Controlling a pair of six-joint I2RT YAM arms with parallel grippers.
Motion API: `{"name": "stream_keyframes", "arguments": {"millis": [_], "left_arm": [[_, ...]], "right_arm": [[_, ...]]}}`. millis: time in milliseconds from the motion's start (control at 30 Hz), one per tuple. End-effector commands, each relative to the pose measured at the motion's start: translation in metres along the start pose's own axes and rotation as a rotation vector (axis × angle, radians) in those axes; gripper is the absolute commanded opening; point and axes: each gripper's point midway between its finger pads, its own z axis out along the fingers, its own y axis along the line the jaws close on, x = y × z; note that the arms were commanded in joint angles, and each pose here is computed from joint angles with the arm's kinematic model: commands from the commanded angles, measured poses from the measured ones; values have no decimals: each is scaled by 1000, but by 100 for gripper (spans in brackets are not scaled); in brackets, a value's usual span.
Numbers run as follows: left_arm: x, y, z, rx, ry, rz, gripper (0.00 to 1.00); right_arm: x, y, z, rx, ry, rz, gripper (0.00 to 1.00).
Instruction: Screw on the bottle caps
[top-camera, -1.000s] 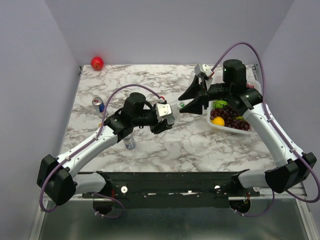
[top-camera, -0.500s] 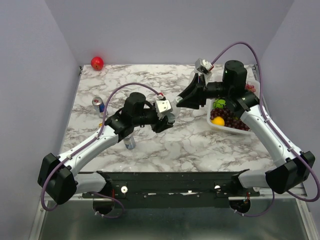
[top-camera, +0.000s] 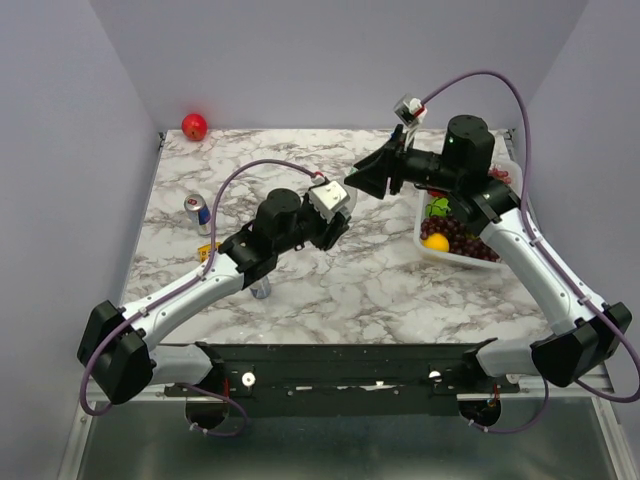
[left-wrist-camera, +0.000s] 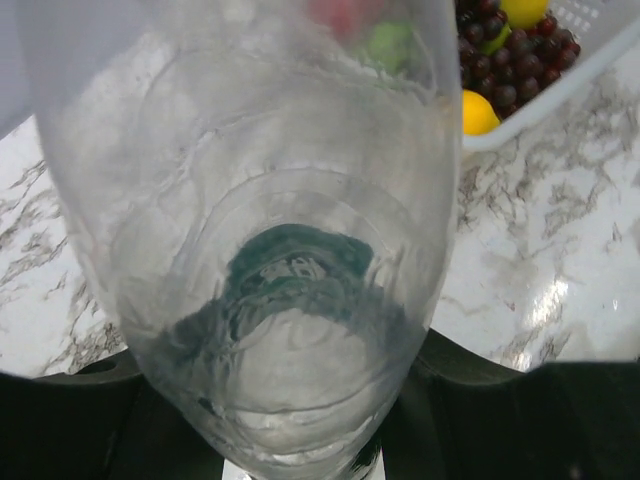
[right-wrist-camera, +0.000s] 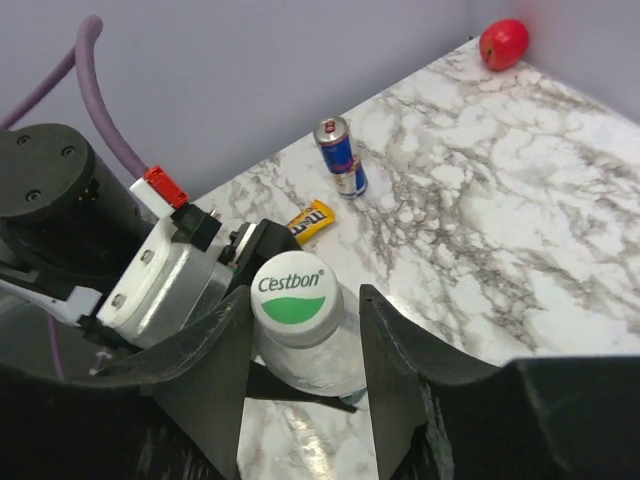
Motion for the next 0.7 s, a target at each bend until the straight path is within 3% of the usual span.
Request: {"name": "stream_keyframes", "arguments": {"millis": [0, 100, 267, 667], "left_arm": [[9, -24, -17, 177, 25, 48, 0], [13, -25, -30, 282, 27, 42, 0], [14, -42, -40, 401, 17, 67, 0], [2, -45, -36, 429, -8, 61, 0]], "right_arm": [[-28, 13, -22, -90, -67, -168, 63], [-22, 24, -33, -183, -52, -221, 69], [-10, 45, -35, -353, -20, -203, 71], [0, 53, -27, -458, 7, -168, 73]]}}
